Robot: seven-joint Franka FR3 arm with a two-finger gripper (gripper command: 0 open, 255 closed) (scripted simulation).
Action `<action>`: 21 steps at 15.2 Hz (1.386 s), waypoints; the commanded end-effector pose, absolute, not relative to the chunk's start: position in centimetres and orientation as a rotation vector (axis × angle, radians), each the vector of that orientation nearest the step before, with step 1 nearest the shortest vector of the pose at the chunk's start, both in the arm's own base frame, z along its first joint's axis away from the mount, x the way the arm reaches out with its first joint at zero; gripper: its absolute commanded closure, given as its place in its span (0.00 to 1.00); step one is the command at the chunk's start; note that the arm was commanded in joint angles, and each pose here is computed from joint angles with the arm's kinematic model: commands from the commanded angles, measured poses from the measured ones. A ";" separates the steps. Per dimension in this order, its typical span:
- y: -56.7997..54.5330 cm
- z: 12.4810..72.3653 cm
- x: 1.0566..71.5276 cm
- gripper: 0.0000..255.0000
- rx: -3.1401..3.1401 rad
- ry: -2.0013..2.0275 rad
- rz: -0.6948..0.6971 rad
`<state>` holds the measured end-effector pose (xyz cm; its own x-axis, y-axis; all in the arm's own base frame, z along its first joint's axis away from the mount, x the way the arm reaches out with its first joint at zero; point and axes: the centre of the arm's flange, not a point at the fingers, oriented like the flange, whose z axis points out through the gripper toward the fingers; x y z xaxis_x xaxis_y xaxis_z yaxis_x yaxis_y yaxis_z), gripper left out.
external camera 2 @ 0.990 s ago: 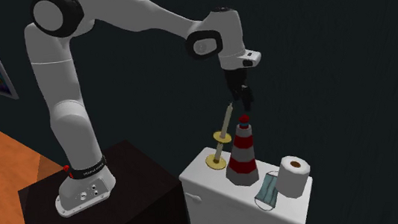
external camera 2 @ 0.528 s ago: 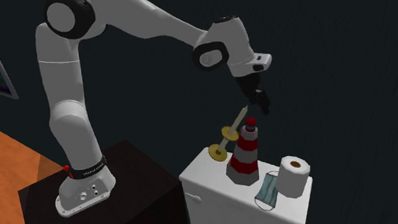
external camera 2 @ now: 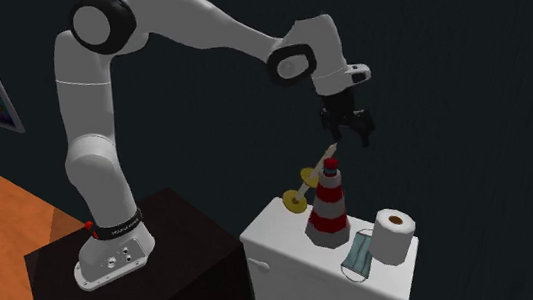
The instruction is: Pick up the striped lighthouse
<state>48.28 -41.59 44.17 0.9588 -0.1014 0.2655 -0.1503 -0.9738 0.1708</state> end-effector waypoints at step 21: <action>-40.1 40.1 48.6 1.00 2.890 0.721 -0.195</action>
